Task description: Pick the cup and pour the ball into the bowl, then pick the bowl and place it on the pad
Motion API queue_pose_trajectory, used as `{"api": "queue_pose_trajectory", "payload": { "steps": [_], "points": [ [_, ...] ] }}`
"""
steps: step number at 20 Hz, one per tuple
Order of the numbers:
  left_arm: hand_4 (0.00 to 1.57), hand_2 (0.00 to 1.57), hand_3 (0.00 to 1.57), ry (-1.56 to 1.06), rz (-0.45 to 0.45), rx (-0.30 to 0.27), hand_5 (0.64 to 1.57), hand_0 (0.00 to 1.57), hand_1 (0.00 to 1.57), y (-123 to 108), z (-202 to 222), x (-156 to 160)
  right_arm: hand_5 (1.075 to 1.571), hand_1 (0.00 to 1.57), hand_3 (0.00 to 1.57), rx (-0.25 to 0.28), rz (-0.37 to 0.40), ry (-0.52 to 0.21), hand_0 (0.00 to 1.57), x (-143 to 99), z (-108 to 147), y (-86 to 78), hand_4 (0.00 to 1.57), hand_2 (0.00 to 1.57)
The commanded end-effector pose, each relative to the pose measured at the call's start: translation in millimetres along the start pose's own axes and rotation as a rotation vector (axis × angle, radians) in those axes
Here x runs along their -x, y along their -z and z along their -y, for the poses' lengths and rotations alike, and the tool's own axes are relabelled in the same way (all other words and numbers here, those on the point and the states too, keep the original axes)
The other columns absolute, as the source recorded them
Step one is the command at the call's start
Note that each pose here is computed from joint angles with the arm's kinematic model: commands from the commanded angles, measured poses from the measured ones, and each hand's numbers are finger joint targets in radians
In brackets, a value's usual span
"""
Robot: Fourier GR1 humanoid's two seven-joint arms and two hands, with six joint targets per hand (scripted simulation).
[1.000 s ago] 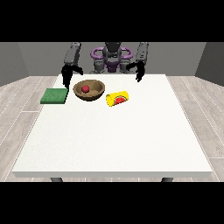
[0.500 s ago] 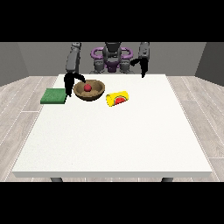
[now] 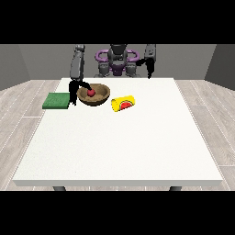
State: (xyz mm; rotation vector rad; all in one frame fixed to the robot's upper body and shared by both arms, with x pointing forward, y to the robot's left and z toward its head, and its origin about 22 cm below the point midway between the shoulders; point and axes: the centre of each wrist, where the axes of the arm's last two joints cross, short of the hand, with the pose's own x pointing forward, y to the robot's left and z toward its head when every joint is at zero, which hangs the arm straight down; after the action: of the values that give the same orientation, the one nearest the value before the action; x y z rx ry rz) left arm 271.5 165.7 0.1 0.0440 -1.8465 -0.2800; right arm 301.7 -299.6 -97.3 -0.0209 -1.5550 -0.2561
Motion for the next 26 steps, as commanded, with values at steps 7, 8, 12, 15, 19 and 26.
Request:
{"api": "queue_pose_trajectory", "payload": {
  "steps": [7, 8, 12, 15, 19, 26],
  "points": [
    [0.95, 0.00, 0.00, 0.010, 0.123, 0.017, 1.425, 0.00, 0.00, 17, -7, -25, 1.508, 0.33, 0.00, 0.109, -0.049, 0.161, 0.33, 16, -12, -0.6, 0.66, 0.00],
    [0.94, 0.00, 0.00, 0.004, 0.111, 0.016, 1.424, 0.00, 0.00, 5, 2, -16, 1.521, 0.97, 0.00, 0.167, -0.067, 0.183, 0.97, 10, 5, 1.4, 0.65, 0.57],
    [0.96, 0.00, 0.00, 0.010, 0.098, 0.027, 1.408, 0.00, 0.00, 7, -12, -19, 1.478, 1.57, 1.46, 0.240, -0.111, 0.112, 1.57, 19, 14, -13.8, 0.97, 1.57],
    [1.00, 0.00, 0.00, 0.024, 0.091, 0.038, 1.387, 0.00, 0.00, 5, -20, -23, 1.493, 1.57, 1.57, 0.294, -0.121, 0.112, 1.57, 17, 29, -18.5, 0.95, 1.57],
    [1.09, 0.00, 0.00, -0.001, 0.026, 0.005, 1.362, 0.00, 0.00, -2, -23, -3, 1.482, 1.57, 1.45, 0.307, -0.133, 0.087, 1.57, -10, 19, 7.4, 0.94, 1.57],
    [1.15, 0.00, 0.00, -0.014, -0.106, -0.020, 1.357, 0.00, 0.00, -13, -21, 9, 1.499, 1.57, 1.27, 0.325, -0.205, 0.024, 1.57, -67, 49, 38.1, 0.93, 1.57]
  ]
}}
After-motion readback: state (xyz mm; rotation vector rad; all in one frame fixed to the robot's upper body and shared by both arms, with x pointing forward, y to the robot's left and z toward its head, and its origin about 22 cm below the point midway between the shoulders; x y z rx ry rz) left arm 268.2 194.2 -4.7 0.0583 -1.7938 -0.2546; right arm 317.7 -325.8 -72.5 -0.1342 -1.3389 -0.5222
